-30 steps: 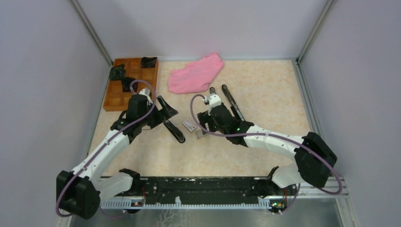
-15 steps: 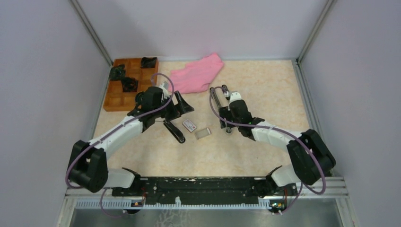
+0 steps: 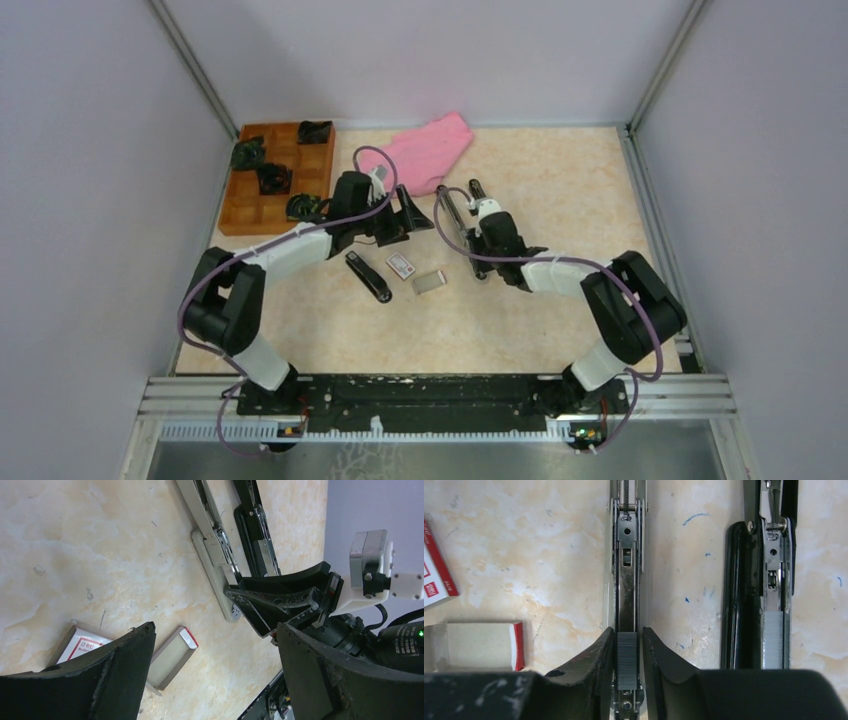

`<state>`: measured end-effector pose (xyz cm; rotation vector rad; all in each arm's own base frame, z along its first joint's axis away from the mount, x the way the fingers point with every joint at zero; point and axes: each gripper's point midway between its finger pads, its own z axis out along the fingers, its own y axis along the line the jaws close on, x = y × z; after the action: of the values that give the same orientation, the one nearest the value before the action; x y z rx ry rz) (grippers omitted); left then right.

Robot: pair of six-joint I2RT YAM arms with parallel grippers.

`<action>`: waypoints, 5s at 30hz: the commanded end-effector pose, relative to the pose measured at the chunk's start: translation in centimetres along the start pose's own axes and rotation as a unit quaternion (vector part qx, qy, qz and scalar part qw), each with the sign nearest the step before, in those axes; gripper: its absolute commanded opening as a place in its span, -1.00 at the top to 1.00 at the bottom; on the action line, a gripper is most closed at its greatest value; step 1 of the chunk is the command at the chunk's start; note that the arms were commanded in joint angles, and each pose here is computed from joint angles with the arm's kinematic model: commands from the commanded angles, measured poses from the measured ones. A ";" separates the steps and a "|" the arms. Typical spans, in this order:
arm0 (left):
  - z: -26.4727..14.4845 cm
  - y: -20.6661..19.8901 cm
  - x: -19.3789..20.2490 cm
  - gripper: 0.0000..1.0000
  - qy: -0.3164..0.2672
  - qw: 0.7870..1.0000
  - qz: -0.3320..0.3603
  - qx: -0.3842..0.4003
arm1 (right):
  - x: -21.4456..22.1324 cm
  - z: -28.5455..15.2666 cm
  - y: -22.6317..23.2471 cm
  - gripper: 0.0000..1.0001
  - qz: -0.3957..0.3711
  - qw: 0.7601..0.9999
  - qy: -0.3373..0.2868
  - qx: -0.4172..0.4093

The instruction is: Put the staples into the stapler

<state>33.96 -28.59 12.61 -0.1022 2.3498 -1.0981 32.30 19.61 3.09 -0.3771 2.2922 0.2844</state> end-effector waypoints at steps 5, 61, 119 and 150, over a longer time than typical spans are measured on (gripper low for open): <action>1.7 -1.6 -1.0 -0.87 -0.004 0.999 -0.016 0.038 | -0.7 -1.0 3.2 0.71 -0.025 0.998 -0.019 -0.059; 3.6 1.0 -7.1 -0.29 -0.176 0.970 0.160 0.056 | -1.7 0.6 9.7 0.82 -0.133 0.977 -0.071 -0.153; 2.2 0.0 -2.3 -0.15 -0.253 0.854 0.436 -0.128 | -0.3 0.8 9.2 1.00 -0.147 0.963 -0.142 -0.179; 1.7 -2.4 2.8 -0.79 -0.244 0.864 0.426 -0.107 | -1.2 1.7 7.0 1.00 -0.111 0.969 -0.187 -0.122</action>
<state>34.53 -29.50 10.30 0.4124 1.7653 -0.1828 30.71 27.27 3.36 -0.7105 1.8228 0.5043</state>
